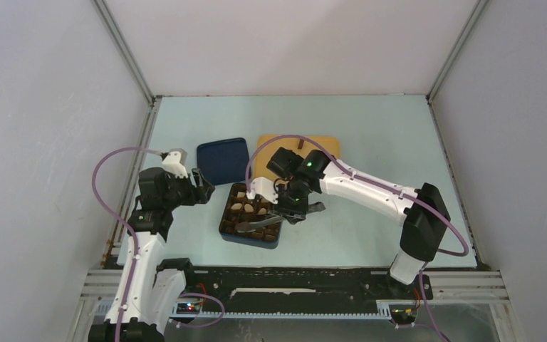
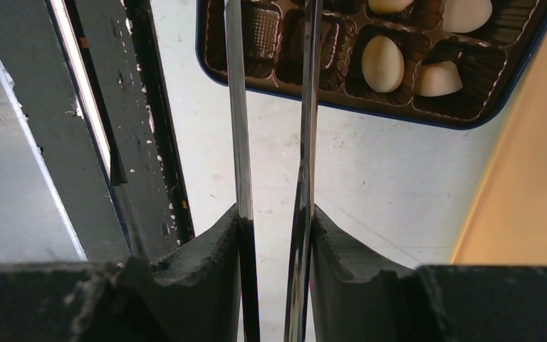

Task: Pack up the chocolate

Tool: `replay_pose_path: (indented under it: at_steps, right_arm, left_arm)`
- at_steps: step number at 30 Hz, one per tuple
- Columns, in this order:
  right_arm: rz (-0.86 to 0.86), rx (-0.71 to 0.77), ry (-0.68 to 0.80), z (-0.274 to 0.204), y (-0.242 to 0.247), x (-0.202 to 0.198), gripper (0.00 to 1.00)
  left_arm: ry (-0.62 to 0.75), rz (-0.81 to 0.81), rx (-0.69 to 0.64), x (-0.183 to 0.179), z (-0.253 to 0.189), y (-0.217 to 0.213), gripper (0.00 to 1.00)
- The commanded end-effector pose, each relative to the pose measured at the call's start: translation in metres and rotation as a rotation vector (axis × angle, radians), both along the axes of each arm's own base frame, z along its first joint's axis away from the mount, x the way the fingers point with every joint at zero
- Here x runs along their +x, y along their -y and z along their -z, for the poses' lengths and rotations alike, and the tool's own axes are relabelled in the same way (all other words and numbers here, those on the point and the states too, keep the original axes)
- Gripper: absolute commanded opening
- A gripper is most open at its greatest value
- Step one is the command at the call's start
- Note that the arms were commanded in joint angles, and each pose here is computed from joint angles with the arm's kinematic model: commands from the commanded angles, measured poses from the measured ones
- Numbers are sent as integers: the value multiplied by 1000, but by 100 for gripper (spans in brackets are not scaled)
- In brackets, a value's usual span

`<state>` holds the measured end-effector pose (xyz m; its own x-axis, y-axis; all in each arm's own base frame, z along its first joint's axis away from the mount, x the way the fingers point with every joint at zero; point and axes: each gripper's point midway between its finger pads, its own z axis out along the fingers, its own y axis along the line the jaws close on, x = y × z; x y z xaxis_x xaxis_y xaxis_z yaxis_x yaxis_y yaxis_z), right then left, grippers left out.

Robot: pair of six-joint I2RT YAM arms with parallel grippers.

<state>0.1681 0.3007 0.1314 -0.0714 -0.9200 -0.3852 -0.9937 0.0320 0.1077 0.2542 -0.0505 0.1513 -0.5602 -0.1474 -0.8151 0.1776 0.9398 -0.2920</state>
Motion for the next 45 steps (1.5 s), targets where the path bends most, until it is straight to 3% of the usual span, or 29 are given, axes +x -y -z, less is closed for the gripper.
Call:
replay_pose_path:
  at_steps: [1, 11, 24, 30, 37, 45]
  right_arm:
    - [-29, 44, -15, -10, -16, -2, 36]
    - [-34, 46, -37, -12, -23, -4, 47]
    - [-1, 102, 33, -41, -18, 12, 43]
    - [156, 154, 126, -65, 12, 61, 42]
    - [513, 88, 297, -64, 76, 149, 40]
    - [767, 16, 289, -32, 129, 202, 44]
  left_arm:
    - [35, 2, -11, 2, -2, 0, 72]
    - [39, 4, -10, 2, -2, 0, 72]
    - [37, 5, -12, 2, -2, 0, 72]
    - [35, 6, -15, 3, -1, 1, 72]
    - [32, 6, -18, 3, -1, 1, 72]
    - [33, 7, -18, 2, -1, 1, 72]
